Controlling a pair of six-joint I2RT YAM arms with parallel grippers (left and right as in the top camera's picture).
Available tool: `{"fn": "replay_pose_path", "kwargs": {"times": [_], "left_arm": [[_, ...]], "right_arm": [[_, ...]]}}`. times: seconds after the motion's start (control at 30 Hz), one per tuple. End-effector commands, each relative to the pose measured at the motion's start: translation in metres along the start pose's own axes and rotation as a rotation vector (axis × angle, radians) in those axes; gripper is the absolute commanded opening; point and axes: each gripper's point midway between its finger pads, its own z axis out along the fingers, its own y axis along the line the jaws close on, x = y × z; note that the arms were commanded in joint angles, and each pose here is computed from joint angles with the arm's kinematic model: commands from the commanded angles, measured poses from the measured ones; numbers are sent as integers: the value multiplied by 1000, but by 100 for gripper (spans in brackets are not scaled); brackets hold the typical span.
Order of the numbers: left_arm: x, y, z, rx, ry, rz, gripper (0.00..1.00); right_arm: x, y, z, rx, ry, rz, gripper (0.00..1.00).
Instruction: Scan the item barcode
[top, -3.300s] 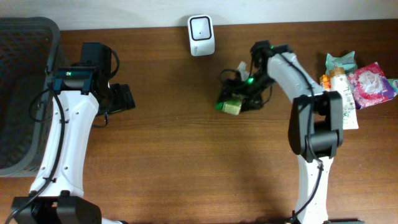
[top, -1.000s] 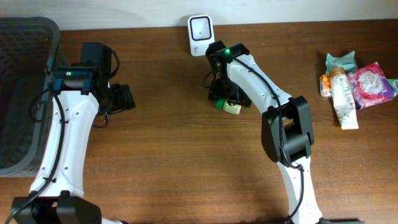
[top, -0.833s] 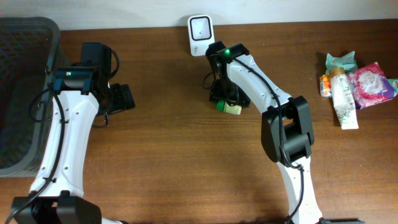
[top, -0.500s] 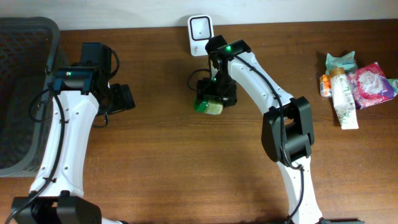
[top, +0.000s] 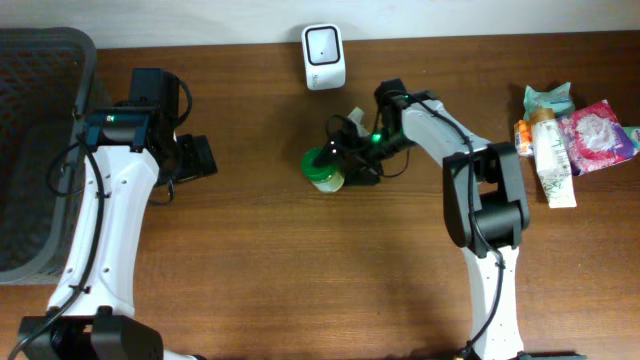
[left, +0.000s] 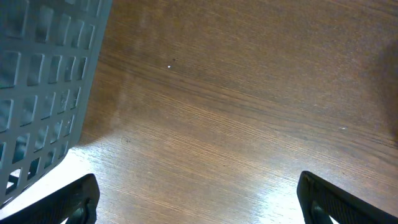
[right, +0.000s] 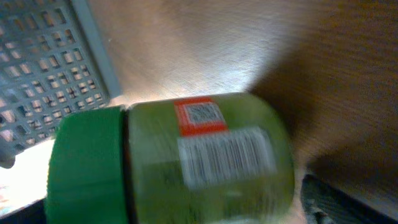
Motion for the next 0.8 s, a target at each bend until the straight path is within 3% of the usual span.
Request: {"fn": "replay_pose_path", "kwargs": {"times": [0.0, 0.1, 0.3, 0.37, 0.53, 0.77], "left_arm": [[-1, 5, -4, -8, -16, -12, 99], [-1, 5, -4, -8, -16, -12, 99], [-1, 5, -4, -8, -16, -12, 99], [-1, 5, -4, -8, -16, -12, 99], [-1, 5, -4, -8, -16, -12, 99], [-1, 5, -4, -8, -16, -12, 99]], "right_arm": [[-9, -29, -26, 139, -57, 32, 99], [-16, -43, -58, 365, -96, 42, 99], [-13, 18, -119, 532, -135, -76, 99], [-4, 36, -123, 569, -116, -139, 99], [8, 26, -110, 873, -57, -221, 99], [12, 37, -90, 915, -41, -284, 99]]}}
